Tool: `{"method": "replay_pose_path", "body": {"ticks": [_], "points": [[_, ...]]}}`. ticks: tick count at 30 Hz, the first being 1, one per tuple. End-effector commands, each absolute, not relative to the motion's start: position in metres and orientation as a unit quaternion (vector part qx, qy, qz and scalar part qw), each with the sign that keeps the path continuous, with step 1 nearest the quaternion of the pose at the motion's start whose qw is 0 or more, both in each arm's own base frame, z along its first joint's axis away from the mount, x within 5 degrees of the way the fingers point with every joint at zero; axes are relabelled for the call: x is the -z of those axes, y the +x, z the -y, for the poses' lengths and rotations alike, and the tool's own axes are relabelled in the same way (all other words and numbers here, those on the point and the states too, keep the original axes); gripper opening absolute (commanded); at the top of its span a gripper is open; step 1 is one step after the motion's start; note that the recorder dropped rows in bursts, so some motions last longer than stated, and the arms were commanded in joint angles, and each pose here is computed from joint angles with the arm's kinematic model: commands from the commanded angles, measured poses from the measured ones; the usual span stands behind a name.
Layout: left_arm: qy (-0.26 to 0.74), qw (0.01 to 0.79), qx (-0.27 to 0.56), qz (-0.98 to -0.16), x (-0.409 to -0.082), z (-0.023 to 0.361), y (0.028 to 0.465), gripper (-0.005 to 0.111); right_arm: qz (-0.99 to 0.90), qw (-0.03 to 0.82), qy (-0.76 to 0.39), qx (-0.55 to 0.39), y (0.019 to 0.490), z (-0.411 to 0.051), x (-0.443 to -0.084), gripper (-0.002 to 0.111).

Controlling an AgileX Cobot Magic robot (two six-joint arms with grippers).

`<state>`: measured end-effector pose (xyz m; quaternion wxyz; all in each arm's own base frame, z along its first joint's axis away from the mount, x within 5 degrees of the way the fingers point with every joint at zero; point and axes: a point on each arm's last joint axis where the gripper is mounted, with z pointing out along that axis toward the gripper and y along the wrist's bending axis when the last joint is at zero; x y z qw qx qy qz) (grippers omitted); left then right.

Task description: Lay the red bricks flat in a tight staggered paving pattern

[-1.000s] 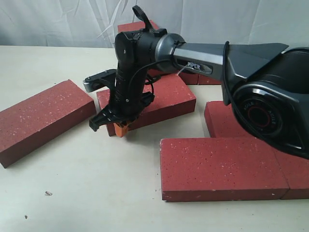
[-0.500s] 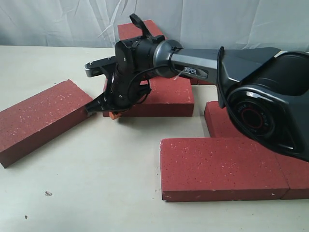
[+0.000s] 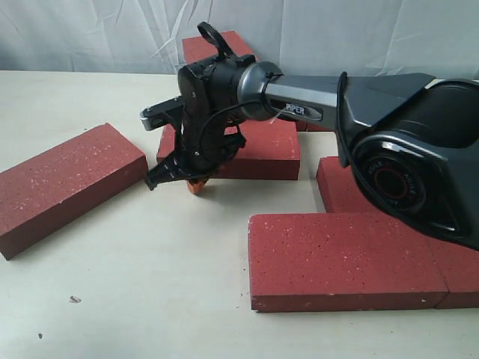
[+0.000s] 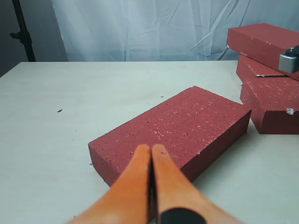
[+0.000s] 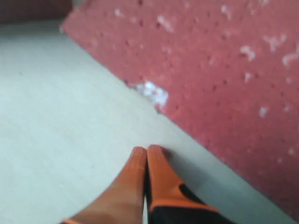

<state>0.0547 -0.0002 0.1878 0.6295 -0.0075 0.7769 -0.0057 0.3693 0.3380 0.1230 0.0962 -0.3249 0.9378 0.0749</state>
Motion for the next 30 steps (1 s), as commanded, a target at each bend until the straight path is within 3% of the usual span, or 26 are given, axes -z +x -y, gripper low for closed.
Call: {"method": "replay_pose_path", "body": {"ticks": [1, 13, 30], "points": [[-0.007, 0.633, 0.006, -0.774, -0.187, 0.000, 0.055, 0.000, -0.942, 0.072, -0.326, -0.035, 0.375, -0.321, -0.122, -0.001], [-0.007, 0.633, 0.006, -0.774, -0.187, 0.000, 0.055, 0.000, -0.951, 0.089, -0.295, -0.008, 0.400, -0.291, -0.123, -0.001], [-0.007, 0.633, 0.006, -0.774, -0.187, 0.000, 0.055, 0.000, -0.943, 0.074, -0.299, -0.129, 0.380, -0.305, -0.178, -0.001]]}}
